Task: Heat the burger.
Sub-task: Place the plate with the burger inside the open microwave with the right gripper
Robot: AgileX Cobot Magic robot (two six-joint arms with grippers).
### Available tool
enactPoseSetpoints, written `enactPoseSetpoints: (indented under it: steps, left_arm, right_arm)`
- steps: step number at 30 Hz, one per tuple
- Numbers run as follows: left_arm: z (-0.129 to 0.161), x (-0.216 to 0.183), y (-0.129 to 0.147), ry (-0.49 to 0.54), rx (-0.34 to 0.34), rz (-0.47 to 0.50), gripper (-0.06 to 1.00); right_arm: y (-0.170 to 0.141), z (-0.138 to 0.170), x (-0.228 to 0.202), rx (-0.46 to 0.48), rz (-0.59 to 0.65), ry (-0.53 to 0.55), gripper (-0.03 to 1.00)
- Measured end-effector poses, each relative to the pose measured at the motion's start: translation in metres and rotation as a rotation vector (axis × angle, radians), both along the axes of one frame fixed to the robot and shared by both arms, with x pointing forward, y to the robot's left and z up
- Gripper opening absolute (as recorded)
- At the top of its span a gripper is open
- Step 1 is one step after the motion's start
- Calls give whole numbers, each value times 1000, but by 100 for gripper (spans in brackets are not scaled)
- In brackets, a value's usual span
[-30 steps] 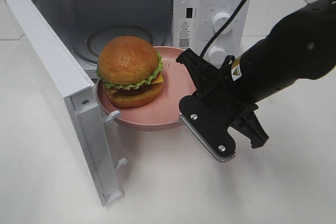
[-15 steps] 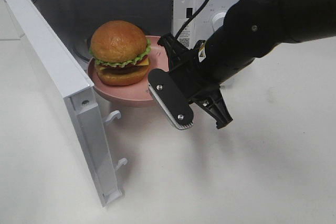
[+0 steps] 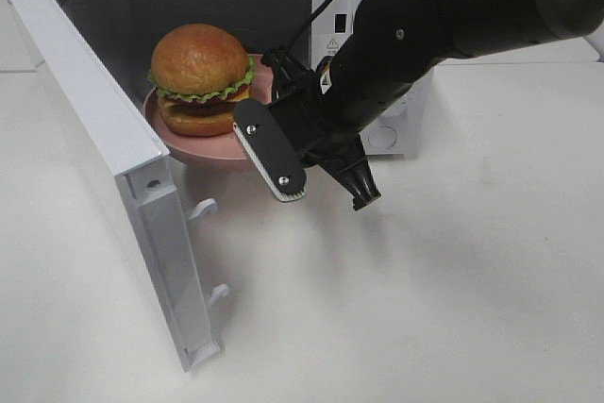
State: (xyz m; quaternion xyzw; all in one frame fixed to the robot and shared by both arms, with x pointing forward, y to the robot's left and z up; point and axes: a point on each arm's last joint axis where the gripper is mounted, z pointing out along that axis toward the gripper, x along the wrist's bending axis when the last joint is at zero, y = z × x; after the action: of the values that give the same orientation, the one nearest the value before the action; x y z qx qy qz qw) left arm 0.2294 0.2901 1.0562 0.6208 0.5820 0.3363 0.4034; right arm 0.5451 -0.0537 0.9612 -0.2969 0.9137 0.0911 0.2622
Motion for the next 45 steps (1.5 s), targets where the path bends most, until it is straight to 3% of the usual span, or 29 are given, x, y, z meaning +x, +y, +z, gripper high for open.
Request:
enactPoseSetpoints:
  steps: [16, 28, 45]
  left_arm:
    - [0, 0, 0, 0, 0, 0, 86]
    - [0, 0, 0, 0, 0, 0, 86]
    - [0, 0, 0, 0, 0, 0, 86]
  right_arm:
    - [20, -6, 26, -12, -63, 4, 9]
    - [43, -7, 57, 63, -216, 24, 9]
    - [57, -17, 84, 37, -269, 3, 9]
